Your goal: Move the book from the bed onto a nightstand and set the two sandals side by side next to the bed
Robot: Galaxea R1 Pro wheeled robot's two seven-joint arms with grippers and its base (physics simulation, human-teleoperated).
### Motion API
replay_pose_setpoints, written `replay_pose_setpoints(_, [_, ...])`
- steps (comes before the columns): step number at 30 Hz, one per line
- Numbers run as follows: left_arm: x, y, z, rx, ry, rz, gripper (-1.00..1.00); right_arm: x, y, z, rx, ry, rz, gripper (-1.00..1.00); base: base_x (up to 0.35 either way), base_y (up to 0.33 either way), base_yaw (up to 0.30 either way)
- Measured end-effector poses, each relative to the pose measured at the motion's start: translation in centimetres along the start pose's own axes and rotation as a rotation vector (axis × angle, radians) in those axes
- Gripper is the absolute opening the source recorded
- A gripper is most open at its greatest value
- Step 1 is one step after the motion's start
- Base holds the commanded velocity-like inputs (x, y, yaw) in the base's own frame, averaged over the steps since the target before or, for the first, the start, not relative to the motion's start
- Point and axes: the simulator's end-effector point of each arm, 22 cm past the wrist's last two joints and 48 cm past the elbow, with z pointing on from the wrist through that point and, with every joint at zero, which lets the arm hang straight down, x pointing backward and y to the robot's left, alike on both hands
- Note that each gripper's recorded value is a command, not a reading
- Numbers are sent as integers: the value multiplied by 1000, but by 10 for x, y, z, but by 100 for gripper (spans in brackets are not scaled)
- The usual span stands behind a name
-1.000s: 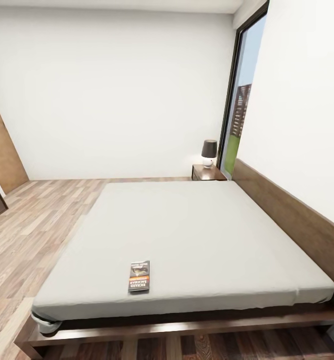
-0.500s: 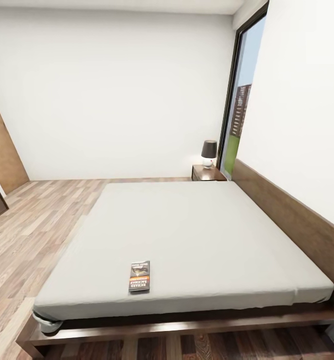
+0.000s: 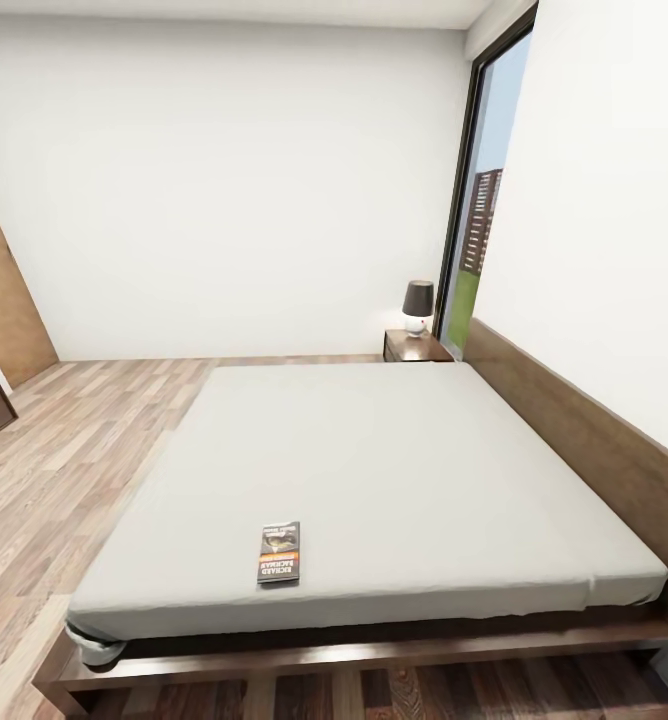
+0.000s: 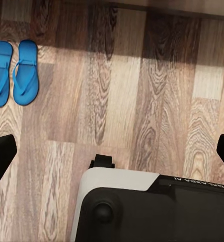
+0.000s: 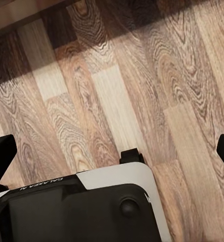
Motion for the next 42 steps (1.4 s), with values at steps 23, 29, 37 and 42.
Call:
replay_pose_setpoints(23, [-4,17,0,-22,-7,1,100,0,0,0,1,0,1,100,203,0,0])
replay_pose_setpoints(29, [-4,17,0,-22,-8,1,100,0,0,0,0,-1,2,100,129,0,0])
replay_pose_setpoints(37, [-5,18,0,-23,-8,0,100,0,0,0,0,-1,2,100,261,0,0])
replay_pose_setpoints(42, [-5,18,0,-23,-8,0,100,0,0,0,0,0,2,100,45,0,0])
